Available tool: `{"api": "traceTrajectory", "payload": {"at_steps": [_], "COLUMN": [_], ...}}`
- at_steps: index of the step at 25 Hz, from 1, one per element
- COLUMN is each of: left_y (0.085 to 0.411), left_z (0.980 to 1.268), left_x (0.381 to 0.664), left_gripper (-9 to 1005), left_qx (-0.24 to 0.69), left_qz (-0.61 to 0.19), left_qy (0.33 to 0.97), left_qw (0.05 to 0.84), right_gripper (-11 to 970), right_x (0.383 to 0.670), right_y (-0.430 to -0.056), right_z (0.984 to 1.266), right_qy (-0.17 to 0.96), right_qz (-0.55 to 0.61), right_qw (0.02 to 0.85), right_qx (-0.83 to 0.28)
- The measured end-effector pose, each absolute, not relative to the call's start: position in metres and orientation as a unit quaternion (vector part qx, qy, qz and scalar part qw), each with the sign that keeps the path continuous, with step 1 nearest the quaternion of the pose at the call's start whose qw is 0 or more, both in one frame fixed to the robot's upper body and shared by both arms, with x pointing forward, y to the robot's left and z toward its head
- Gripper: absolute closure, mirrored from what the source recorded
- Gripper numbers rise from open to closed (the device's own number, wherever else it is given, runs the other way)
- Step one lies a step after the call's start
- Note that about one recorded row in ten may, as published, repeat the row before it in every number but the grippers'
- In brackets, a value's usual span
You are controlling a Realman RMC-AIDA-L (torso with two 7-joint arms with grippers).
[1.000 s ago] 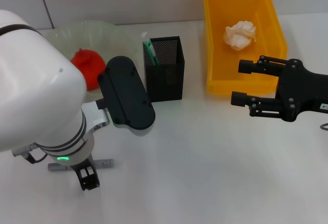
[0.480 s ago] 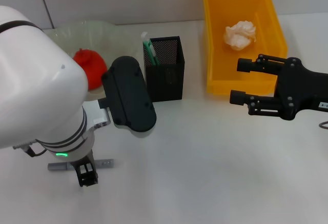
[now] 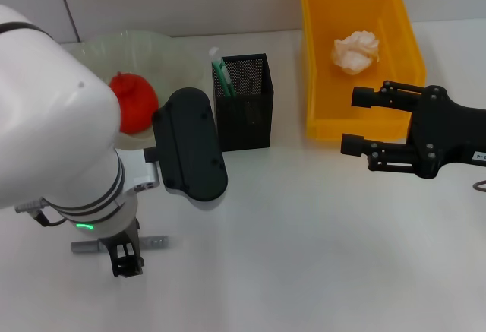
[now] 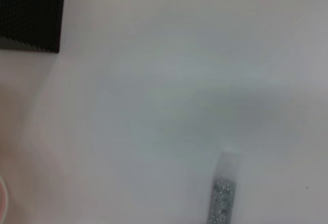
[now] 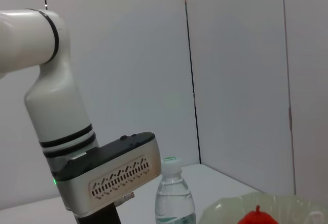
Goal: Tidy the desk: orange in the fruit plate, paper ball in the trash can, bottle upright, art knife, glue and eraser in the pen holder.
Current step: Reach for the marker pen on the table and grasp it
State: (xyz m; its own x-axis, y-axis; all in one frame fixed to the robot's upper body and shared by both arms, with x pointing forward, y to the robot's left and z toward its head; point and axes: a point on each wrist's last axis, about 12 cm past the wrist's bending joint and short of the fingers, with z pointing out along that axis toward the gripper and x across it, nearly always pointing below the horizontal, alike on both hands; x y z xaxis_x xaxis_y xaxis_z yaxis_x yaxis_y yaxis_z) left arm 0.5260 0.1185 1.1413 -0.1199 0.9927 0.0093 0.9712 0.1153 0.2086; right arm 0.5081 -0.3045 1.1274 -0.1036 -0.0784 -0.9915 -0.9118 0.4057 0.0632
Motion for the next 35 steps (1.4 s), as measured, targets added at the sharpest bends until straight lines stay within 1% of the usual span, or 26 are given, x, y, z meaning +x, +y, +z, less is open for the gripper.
{"api": "traceTrajectory", "payload": {"at_steps": [15, 35], "left_y": [0.122, 0.124], "left_z": [1.137, 1.131], "left_x": [0.536, 0.539], "left_gripper": [490, 490], "left_qx": [0.671, 0.676], "left_qz": [0.079, 0.075], "left_qy": [0.735, 0.731], "left_qw": [0.061, 0.057], "right_gripper": [197, 197], "right_x": [0.507, 0.509], "right_y": [-0.304, -0.303], "right_z": [1.125, 1.126], "right_qy": [0.639, 0.638], "right_qz": [0.386, 0.386], "right_qw": [0.543, 0.543], "right_qx": [-0.385, -0.386]}}
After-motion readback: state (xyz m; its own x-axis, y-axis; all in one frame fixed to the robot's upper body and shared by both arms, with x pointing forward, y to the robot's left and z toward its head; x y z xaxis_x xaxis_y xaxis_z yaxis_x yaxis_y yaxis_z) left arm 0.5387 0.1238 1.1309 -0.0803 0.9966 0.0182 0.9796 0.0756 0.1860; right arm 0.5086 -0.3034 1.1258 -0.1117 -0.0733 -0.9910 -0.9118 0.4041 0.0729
